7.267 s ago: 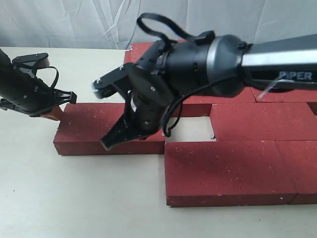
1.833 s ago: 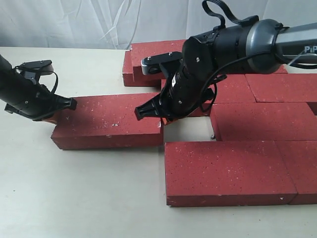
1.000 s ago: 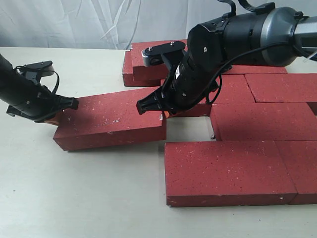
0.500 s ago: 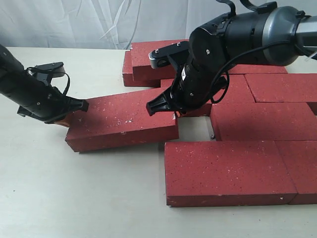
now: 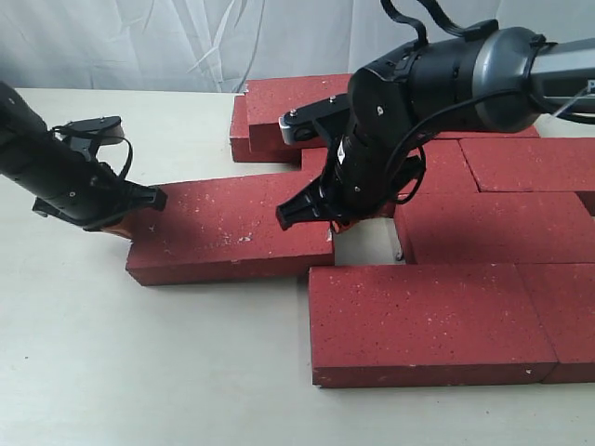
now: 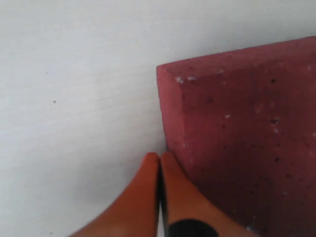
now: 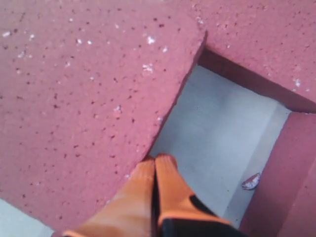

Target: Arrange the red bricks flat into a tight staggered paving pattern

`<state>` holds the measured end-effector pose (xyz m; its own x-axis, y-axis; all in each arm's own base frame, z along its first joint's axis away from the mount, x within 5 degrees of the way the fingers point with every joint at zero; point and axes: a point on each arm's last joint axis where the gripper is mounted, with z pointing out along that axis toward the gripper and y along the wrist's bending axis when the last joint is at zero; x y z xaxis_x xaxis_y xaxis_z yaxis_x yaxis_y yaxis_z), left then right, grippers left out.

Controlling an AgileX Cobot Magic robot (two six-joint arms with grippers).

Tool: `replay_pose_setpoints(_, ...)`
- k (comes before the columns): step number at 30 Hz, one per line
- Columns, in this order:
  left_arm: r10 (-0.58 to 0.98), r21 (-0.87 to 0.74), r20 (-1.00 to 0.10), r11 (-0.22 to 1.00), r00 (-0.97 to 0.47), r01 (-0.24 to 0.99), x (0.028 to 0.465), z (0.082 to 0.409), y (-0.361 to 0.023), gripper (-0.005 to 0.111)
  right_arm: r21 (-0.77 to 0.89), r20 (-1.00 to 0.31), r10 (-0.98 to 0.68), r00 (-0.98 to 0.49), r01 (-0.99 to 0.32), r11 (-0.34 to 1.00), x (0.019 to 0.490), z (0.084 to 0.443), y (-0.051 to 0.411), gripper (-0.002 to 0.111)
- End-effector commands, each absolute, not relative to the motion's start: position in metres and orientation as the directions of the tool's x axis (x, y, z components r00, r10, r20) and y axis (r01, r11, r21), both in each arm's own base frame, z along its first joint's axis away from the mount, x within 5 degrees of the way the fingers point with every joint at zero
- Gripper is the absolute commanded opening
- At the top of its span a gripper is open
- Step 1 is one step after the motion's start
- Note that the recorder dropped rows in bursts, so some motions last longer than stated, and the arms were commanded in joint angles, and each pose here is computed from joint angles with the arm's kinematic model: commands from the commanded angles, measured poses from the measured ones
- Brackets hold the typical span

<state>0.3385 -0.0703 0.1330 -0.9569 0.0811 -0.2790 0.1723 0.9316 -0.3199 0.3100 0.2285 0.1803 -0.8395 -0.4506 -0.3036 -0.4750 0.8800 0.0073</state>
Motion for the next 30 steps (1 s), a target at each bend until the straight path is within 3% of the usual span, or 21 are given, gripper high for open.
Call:
replay_pose_setpoints(1,0.09,-0.328,-0.273,0.927,-0.958,0.181,0.338,0.134,-0.075,0.0,0.045,-0.322,-0.424,-0.847,-0.461,0.886,0.311,0.177,0.234,-0.001)
replay_pose_setpoints(20,0.146,-0.209,-0.241,0.957,-0.96,0.199,0.336,0.13,-0.065,0.0,0.042,-0.318,-0.435,-0.842,-0.472,0.881,0.311,0.175,0.235,-0.001)
replay_pose_setpoints(30,0.169,-0.18,-0.238,0.96,-0.956,0.214,0.335,0.13,-0.063,0.0,-0.119,-0.385,-0.461,-0.8,-0.452,0.884,0.316,0.2,0.219,-0.001)
